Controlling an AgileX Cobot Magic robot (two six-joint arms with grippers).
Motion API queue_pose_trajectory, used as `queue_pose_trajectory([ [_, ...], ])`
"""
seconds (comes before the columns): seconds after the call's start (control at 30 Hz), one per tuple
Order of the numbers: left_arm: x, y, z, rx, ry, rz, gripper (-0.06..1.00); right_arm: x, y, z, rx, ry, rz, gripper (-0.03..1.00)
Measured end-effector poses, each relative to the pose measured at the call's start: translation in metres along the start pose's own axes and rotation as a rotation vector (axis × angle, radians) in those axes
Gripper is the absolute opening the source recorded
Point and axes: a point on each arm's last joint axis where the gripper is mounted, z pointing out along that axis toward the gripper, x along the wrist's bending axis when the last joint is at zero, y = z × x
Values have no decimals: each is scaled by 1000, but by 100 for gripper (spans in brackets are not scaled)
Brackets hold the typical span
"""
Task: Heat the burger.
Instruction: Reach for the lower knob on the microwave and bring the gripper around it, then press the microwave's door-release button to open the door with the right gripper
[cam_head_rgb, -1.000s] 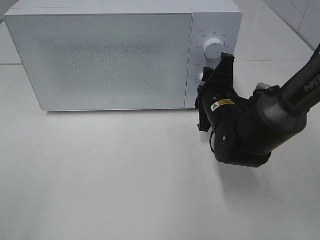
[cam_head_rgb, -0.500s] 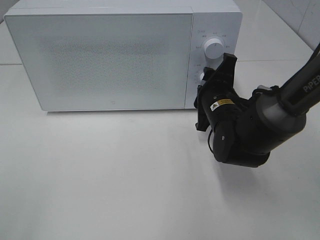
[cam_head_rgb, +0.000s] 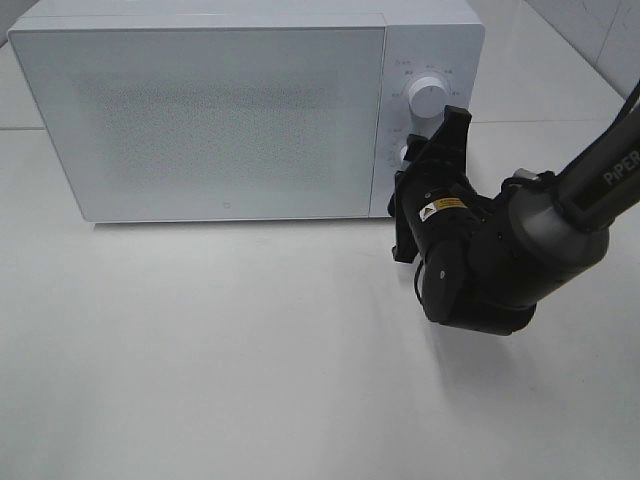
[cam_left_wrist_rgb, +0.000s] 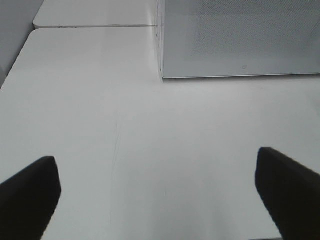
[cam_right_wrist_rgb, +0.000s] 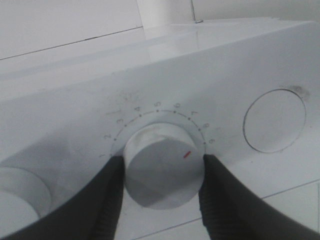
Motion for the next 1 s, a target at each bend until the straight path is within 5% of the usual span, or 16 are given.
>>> queue_pose_trajectory([
  [0.23,0,0,0,0,0,0,98,1,0,1,-26,-1,-44,47],
  [0.6,0,0,0,0,0,0,98,8,4,-11,-16,-21,-214,65],
  [0.8,0,0,0,0,0,0,98,14,9,-28,48,-34,-393,66],
  [1.0,0,0,0,0,0,0,98,16,9,-47,211,-148,-698,66],
])
